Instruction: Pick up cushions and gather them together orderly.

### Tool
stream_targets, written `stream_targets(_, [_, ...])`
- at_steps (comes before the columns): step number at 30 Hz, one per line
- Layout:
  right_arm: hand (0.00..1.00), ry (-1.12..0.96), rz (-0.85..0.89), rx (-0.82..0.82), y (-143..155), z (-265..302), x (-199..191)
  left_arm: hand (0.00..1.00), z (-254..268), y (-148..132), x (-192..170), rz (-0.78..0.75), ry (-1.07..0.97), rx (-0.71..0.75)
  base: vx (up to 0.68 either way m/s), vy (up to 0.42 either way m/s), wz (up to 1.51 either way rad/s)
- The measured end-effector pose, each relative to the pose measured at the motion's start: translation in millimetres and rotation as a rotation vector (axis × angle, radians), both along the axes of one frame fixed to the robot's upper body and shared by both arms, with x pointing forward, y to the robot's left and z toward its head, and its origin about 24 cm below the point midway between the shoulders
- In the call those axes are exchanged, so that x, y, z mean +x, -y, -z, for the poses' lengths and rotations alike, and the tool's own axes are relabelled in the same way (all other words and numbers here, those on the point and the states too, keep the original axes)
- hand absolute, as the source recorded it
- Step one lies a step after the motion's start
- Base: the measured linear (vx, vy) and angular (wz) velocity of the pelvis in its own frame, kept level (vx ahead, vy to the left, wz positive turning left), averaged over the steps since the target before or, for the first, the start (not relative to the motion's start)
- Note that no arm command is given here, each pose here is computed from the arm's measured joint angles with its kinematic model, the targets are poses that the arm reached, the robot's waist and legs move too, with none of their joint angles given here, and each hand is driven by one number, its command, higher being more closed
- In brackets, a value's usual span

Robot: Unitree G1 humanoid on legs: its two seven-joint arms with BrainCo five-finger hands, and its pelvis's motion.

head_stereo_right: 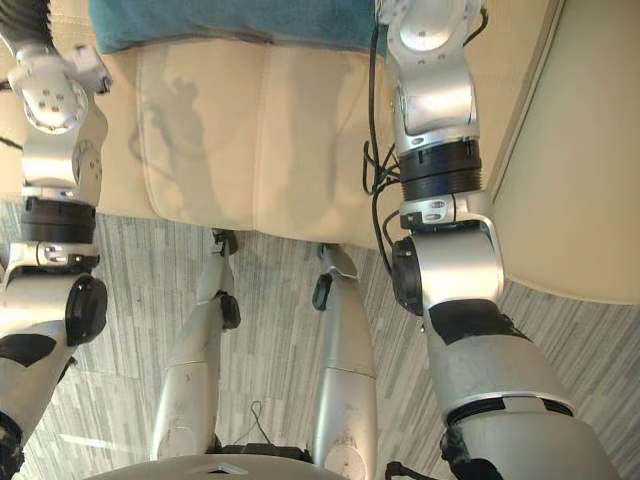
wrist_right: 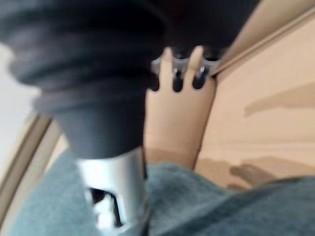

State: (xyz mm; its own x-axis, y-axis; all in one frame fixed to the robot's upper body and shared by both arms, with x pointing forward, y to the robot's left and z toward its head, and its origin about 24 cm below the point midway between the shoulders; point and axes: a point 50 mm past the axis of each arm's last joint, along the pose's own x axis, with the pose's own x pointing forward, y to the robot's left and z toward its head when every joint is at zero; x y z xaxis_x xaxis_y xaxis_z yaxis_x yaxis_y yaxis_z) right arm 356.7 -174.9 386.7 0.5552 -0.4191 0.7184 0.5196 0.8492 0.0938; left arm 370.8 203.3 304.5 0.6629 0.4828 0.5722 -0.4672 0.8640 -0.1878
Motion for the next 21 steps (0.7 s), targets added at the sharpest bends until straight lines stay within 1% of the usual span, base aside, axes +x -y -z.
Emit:
stream_targets(2, [0.00,0.016,-0.016,0.015,3,7,-5,0.00,11,-8,0,-0.011,-0.026,-0.026,-0.02,-0.076,-0.01])
stream_targets(6, [0.00,-0.010,-0.005,0.051,15,19,-3,0.00,23,-13,-1,-0.004,-0.053,-0.034,-0.02,-0.097,-0.04])
stream_targets(9, [0.00,0.010,-0.029,0.036,18,35,-12,0.00,31,-24,-9,-0.030,-0.052,-0.006,-0.02,-0.109,-0.07])
stream_targets(12, [0.00,0.009,0.001,0.064,41,70,-30,0.00,53,-42,-25,-0.058,-0.069,0.005,-0.03,-0.126,-0.06])
stream_targets(13, [0.00,0.009,0.005,0.063,44,77,-34,0.00,59,-45,-28,-0.063,-0.079,0.007,-0.01,-0.095,-0.05])
stream_targets(15, [0.00,-0.049,0.013,0.036,56,118,-52,0.00,90,-60,-48,-0.088,-0.124,0.021,0.02,-0.083,-0.05])
stream_targets(16, [0.00,-0.066,0.012,0.028,58,126,-55,0.00,98,-63,-52,-0.090,-0.139,0.021,0.04,-0.070,-0.05])
stream_targets(17, [0.00,-0.110,0.005,0.018,60,144,-60,0.00,114,-70,-60,-0.100,-0.173,0.012,0.07,-0.060,-0.07])
stream_targets(18, [0.00,-0.200,-0.031,0.021,61,173,-66,0.00,143,-79,-72,-0.105,-0.250,-0.017,0.08,-0.049,-0.09])
stream_targets(19, [0.00,-0.277,-0.053,0.023,62,196,-70,0.00,167,-81,-81,-0.102,-0.320,-0.044,0.09,-0.029,-0.09])
stream_targets(21, [0.00,-0.411,-0.101,0.033,60,233,-79,0.00,207,-78,-95,-0.059,-0.443,-0.087,0.10,-0.001,-0.03])
